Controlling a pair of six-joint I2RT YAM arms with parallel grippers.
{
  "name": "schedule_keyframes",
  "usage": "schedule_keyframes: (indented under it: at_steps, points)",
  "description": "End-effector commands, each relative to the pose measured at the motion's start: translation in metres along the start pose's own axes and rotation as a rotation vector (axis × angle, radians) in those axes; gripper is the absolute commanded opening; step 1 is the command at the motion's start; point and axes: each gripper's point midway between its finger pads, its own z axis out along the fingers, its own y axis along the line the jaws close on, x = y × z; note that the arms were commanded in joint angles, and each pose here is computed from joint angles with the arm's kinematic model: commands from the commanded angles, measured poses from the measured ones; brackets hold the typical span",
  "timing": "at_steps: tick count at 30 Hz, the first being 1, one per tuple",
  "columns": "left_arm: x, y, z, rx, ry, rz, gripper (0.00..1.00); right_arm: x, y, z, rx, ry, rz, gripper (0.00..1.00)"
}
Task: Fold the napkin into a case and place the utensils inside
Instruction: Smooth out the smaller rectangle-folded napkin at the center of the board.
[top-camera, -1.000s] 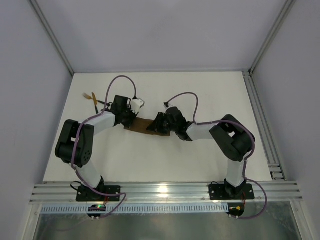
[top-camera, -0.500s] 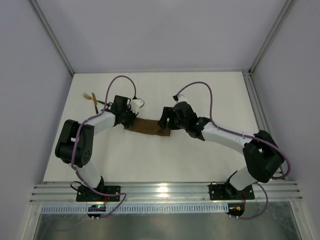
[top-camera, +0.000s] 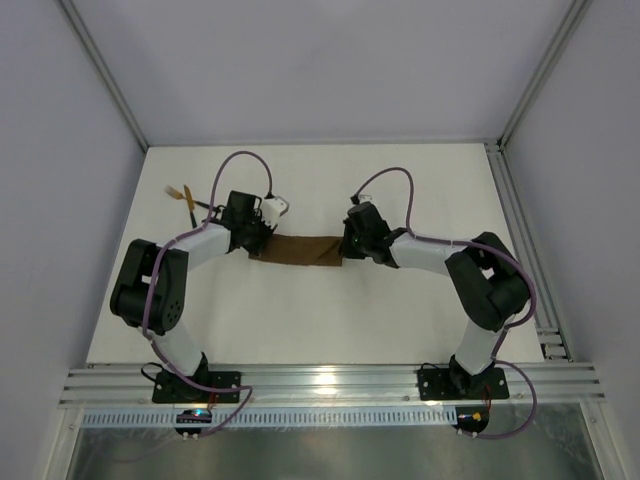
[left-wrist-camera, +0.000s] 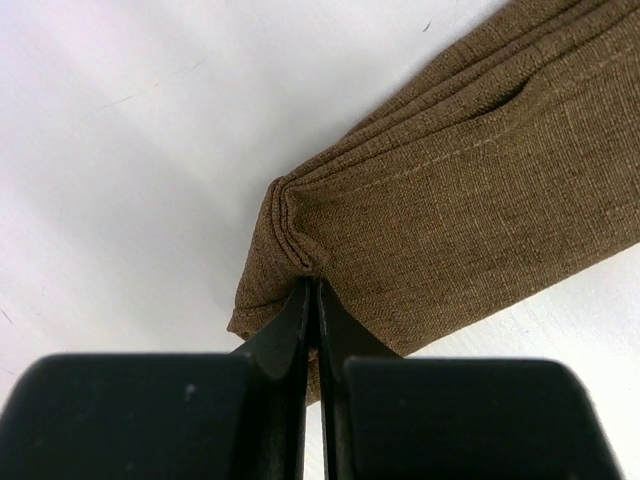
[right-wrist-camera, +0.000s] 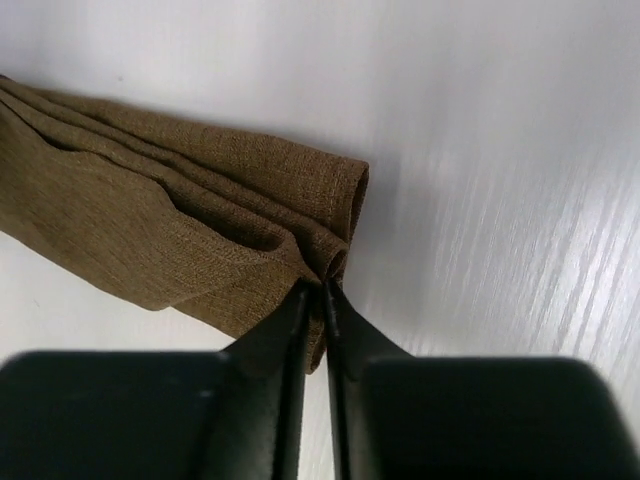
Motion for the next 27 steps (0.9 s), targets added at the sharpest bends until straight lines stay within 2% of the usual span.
schedule_keyframes:
  at_steps: [1,4,7,13,17,18,20,23,27]
  points:
    - [0.055,-0.011,0.006,0.018,0.171,-0.030,0.01,-0.027,0.007,0.004,-0.071,-0.074,0.048,0.09]
    - [0.055,-0.010,0.006,0.017,0.170,-0.030,0.01,-0.029,0.017,0.005,-0.146,-0.071,0.045,0.03]
    - [0.055,-0.010,0.006,0.018,0.169,-0.032,0.00,-0.033,0.021,0.008,-0.195,-0.069,0.084,0.03]
    - [0.057,-0.009,0.003,0.009,0.174,-0.012,0.00,-0.043,0.018,0.015,-0.204,-0.059,0.174,0.03]
    - [0.057,-0.007,0.002,-0.003,0.173,-0.006,0.00,-0.035,0.003,0.034,-0.154,0.022,0.196,0.03]
    - [0.057,-0.007,0.002,-0.003,0.171,-0.007,0.00,-0.028,-0.002,0.041,-0.147,0.052,0.214,0.14]
    - [0.057,-0.007,0.002,-0.003,0.169,-0.009,0.00,-0.017,-0.007,0.043,-0.147,0.069,0.240,0.25]
    - [0.058,-0.011,0.003,0.009,0.171,-0.011,0.00,-0.017,-0.016,0.029,-0.116,0.025,0.241,0.28]
    - [0.057,-0.012,0.004,0.009,0.171,-0.016,0.00,-0.055,-0.015,-0.006,-0.079,-0.083,0.150,0.33]
